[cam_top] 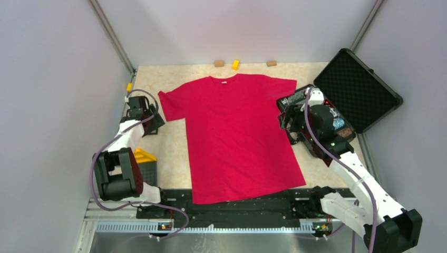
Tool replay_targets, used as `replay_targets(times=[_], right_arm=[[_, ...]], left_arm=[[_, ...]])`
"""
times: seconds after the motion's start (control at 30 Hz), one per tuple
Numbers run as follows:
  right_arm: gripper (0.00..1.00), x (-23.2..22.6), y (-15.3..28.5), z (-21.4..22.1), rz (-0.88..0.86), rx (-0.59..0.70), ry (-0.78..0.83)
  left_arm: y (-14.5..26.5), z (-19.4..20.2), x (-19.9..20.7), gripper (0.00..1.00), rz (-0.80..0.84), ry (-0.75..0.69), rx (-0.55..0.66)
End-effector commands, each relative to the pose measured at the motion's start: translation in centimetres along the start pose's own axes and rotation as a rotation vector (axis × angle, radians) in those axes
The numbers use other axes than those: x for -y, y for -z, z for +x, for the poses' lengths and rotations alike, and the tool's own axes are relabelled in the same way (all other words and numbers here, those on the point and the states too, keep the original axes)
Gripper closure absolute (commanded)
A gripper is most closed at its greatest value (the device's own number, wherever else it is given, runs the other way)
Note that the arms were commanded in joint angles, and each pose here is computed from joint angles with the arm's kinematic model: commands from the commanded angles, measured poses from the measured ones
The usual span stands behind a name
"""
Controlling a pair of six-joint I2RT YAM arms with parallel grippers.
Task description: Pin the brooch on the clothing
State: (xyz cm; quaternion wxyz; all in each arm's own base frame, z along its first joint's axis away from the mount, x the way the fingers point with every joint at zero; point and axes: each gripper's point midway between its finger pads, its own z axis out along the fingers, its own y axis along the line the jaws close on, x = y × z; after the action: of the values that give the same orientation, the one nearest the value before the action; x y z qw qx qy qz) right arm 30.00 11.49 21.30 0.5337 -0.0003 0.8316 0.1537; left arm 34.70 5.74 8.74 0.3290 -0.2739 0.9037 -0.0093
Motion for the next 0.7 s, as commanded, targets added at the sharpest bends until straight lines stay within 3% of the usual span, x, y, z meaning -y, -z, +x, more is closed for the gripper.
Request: replay_targets(times=[0.0,0.27,0.67], right_arm=[[0.25,-0.1,0.3,-0.4,-0.002,0.026,0.013],[0.25,-0.3,0.0,-0.5,-0.009,0.029,0.006],[0.25,0.2,0.2,-0.3,0.016,0.02,0.007]], left_arm=[[-1.4,-1.5,-0.3,0.31,-0.024,0.008,0.056],[-2.8,-0.2,-0.5,0.34,-0.045,-0.009,-0.037],[-4.1,-3.2,-0.7,0.33,-0.078,-0.013,0.019]])
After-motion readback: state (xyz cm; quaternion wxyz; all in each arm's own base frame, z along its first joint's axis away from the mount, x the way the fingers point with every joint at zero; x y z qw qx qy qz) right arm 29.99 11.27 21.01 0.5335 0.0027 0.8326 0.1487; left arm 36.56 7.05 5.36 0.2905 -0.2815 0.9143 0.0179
